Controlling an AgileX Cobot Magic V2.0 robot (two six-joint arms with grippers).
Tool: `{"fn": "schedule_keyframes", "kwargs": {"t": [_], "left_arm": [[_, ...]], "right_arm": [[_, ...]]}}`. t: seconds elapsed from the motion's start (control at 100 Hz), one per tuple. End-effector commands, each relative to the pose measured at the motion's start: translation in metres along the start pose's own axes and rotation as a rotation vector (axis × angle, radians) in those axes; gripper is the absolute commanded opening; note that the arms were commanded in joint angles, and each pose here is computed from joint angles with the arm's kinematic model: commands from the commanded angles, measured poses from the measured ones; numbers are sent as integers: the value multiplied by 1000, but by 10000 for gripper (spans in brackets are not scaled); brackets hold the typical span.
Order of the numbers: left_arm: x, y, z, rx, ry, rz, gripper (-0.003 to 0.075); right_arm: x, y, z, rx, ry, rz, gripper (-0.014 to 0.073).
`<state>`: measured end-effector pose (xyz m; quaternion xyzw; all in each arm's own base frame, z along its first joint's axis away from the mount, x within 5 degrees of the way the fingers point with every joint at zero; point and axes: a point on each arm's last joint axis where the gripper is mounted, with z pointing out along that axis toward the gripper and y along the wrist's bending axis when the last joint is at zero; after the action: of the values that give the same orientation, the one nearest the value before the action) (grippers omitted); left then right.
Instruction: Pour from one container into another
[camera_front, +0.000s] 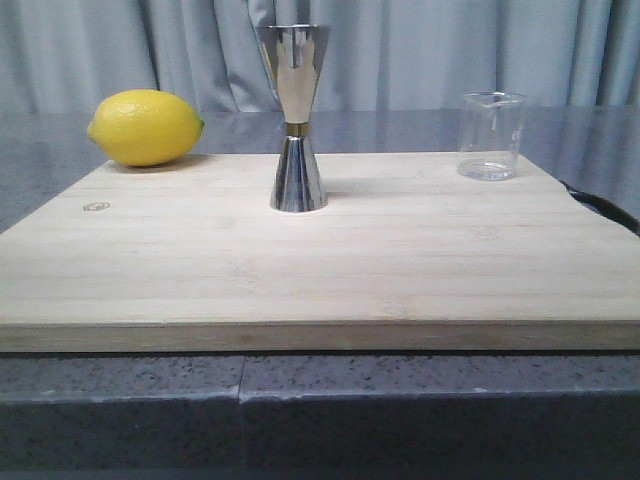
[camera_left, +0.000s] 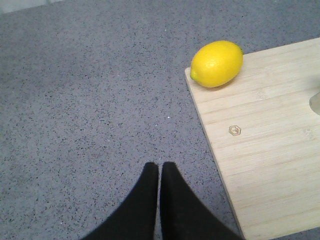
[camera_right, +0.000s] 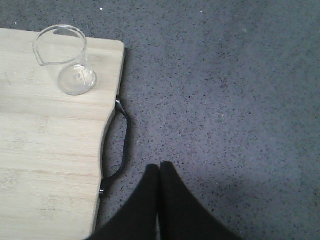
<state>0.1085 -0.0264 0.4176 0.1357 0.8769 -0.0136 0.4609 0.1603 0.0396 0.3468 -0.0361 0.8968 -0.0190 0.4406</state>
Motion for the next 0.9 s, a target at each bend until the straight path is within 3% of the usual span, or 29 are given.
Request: {"fn": "schedule_keyframes", "kwargs": {"t": [0.0, 0.32, 0.49, 0.7, 0.89], "left_arm": [[-11, 0, -6, 3, -95, -4, -19], [-11, 1, -5, -11, -97, 3, -19], [-4, 2, 0, -26, -274, -2, -19], [39, 0, 4, -50, -550, -11, -19], [101, -3, 15, -123, -702, -23, -19]], "right_arm": [[-14, -2, -10, -5, -96, -26, -71], [-14, -2, -10, -5, -96, -26, -71], [-14, -2, -10, -5, -96, -26, -71], [-14, -2, -10, -5, -96, -26, -71], [-14, -2, -10, -5, -96, -26, -71]]}}
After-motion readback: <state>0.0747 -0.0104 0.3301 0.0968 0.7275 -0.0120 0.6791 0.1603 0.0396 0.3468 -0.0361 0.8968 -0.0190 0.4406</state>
